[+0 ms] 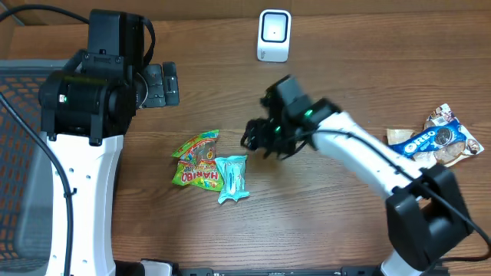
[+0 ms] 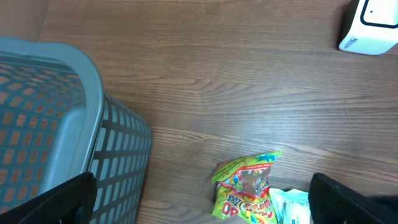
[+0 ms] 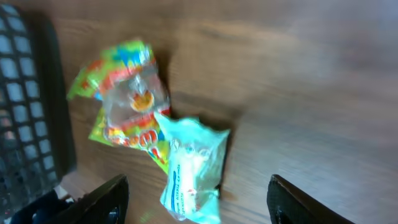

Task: Scan the item barcode
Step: 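Move the right gripper left over the light-blue pack, then grasp the light-blue pack with the right gripper and lift it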

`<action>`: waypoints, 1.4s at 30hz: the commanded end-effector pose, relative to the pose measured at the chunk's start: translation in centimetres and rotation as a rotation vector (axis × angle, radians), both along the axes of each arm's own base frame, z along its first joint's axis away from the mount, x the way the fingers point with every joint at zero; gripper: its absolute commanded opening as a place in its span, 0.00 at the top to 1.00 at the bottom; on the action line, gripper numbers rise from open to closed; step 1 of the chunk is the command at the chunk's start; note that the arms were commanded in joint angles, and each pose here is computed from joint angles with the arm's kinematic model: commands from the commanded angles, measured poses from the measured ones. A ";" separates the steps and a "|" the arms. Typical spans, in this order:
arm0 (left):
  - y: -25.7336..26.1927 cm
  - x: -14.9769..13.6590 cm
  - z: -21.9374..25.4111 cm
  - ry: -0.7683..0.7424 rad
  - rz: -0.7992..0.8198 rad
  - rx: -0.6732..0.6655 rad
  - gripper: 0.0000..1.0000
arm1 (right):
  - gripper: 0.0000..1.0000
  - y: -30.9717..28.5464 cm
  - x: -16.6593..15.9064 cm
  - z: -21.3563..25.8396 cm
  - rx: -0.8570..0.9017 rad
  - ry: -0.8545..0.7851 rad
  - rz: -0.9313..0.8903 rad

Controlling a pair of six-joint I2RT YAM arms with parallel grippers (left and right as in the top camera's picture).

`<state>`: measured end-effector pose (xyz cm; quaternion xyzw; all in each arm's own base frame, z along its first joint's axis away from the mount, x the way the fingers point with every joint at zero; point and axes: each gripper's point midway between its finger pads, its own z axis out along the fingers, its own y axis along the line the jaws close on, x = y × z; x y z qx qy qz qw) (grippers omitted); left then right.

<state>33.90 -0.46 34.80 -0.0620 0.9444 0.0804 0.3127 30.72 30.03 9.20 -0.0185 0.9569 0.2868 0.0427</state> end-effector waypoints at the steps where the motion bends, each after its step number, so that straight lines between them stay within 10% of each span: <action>1: 0.3 0.1 0.3 -0.006 -0.007 0.022 0.00 | 0.29 0.4 -1.2 -2.2 -0.067 0.045 -0.201; 19: 0.3 0.1 0.3 -0.006 -0.006 0.022 0.00 | 0.69 5.1 -4.3 -7.2 -0.105 -0.063 -0.118; 32: 0.3 0.1 0.3 -0.006 -0.006 0.022 0.00 | 0.65 -1.9 5.1 -4.8 -0.067 -0.170 -0.092; 36: 0.3 0.1 0.3 -0.006 -0.006 0.022 0.01 | 0.65 0.5 2.6 -2.4 0.168 -0.007 0.013; 42: 0.3 0.1 0.3 -0.006 -0.007 0.022 0.01 | 0.51 2.4 -2.9 -4.9 0.034 0.124 0.027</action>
